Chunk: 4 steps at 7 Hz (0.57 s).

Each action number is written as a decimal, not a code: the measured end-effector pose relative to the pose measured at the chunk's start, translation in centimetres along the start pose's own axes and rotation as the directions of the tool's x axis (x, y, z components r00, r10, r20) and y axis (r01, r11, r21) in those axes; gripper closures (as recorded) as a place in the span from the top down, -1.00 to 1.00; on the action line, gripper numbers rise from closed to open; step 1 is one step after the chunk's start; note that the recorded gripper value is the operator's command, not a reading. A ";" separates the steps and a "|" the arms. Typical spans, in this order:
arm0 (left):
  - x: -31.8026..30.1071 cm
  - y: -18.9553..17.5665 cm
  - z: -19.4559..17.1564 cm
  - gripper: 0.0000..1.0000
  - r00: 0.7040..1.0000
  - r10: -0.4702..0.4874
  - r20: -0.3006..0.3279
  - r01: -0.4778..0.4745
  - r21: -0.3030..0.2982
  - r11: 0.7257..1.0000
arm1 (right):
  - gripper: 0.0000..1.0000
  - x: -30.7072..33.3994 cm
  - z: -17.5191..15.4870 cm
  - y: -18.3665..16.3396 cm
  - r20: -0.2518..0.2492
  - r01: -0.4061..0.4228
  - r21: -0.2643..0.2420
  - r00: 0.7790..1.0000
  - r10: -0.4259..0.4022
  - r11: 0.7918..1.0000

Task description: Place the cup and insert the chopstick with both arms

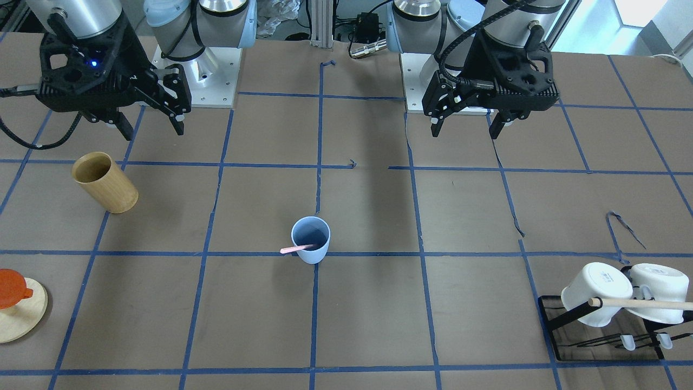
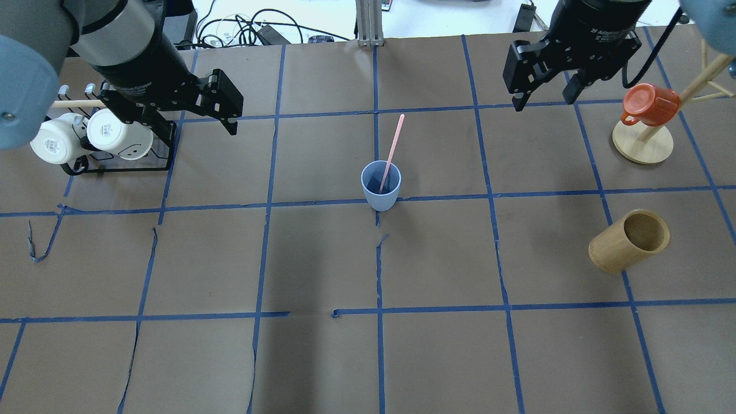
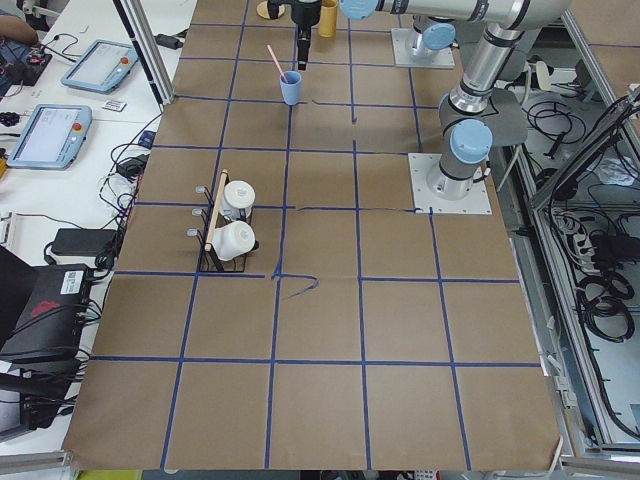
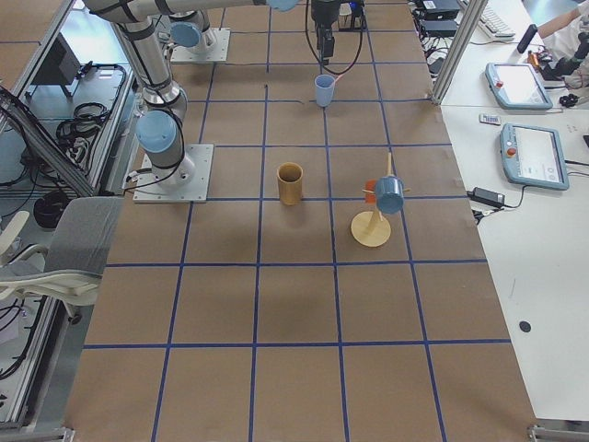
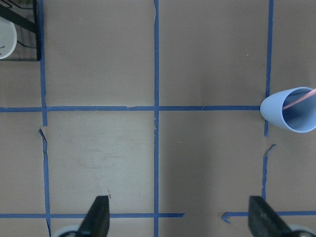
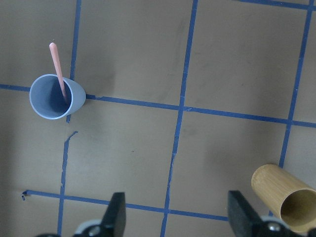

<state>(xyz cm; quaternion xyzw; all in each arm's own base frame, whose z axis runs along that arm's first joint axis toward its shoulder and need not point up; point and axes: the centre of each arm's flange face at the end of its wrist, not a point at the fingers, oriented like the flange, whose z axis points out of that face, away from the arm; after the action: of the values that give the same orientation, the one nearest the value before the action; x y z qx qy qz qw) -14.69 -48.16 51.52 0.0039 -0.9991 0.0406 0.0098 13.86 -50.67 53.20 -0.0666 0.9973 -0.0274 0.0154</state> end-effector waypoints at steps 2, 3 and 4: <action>0.0 0.0 0.0 1.00 1.000 0.000 0.001 0.000 0.000 1.000 | 1.00 0.1 0.0 -0.4 -0.011 -0.015 0.034 1.000 0.015 0.999; 0.0 0.0 0.0 1.00 1.000 0.000 0.001 0.000 0.000 1.000 | 1.00 0.2 0.0 -0.5 -0.014 -0.021 0.040 1.000 0.021 0.999; 0.0 0.0 0.0 1.00 1.000 0.000 0.001 0.000 0.000 1.000 | 1.00 0.2 0.1 -0.5 -0.015 -0.024 0.038 1.000 0.024 0.999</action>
<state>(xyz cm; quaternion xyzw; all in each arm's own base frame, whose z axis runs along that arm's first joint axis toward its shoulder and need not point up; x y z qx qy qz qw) -14.68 -48.16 51.52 0.0039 -0.9991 0.0407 0.0094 13.75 -51.18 53.18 -0.0540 0.9974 -0.0466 0.0095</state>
